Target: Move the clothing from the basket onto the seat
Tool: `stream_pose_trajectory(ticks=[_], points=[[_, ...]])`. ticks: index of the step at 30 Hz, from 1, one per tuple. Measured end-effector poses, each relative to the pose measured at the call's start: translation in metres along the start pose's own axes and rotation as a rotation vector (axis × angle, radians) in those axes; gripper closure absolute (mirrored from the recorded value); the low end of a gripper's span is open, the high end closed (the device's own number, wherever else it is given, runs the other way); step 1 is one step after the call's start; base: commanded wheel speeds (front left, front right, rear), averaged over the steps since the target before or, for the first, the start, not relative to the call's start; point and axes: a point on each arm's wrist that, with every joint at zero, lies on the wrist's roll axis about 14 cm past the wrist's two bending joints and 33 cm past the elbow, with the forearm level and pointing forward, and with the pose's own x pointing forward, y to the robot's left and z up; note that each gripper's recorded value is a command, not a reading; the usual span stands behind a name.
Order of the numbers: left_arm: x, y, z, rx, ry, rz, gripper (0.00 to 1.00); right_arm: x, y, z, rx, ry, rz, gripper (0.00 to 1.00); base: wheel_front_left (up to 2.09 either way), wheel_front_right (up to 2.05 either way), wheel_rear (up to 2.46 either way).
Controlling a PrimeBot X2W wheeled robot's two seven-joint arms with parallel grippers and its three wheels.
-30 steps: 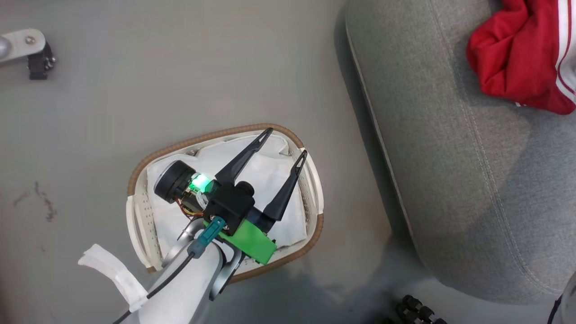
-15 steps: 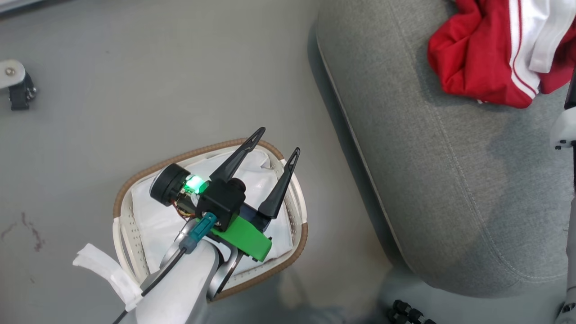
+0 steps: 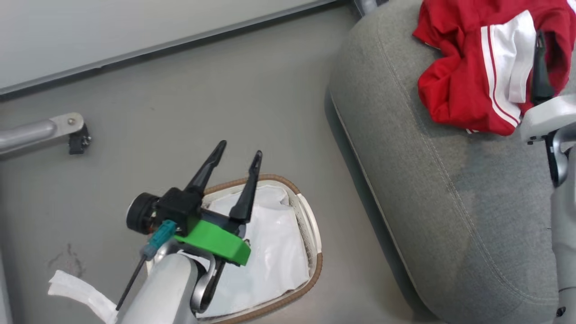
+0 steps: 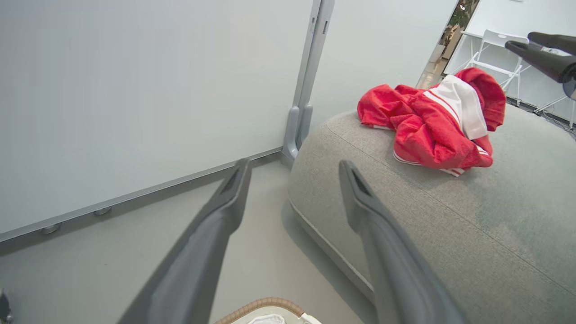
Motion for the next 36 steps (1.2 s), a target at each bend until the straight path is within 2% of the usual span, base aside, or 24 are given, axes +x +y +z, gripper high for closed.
stream_pose_trajectory(ticks=[10,15,19,26,36], points=[[-0.073,0.081,0.033,0.025,-0.066,0.366,0.00,-0.001,0.096,0.069,0.221,-0.168,0.190,0.00,0.00,0.00,0.00],[-0.117,0.110,0.043,0.025,-0.097,0.519,0.00,-0.017,0.135,0.082,0.327,-0.188,0.267,0.00,0.00,0.00,0.00],[-0.152,0.122,0.046,0.018,-0.112,0.618,0.00,-0.038,0.155,0.073,0.400,-0.154,0.306,0.00,0.00,0.00,0.00],[-0.189,0.121,0.050,0.004,-0.139,0.691,0.00,-0.082,0.168,0.054,0.538,-0.085,0.345,0.00,0.00,0.00,0.00],[-0.208,0.106,0.039,-0.036,-0.132,0.700,0.00,-0.129,0.180,0.030,0.578,0.008,0.399,0.00,0.00,0.00,0.00]])
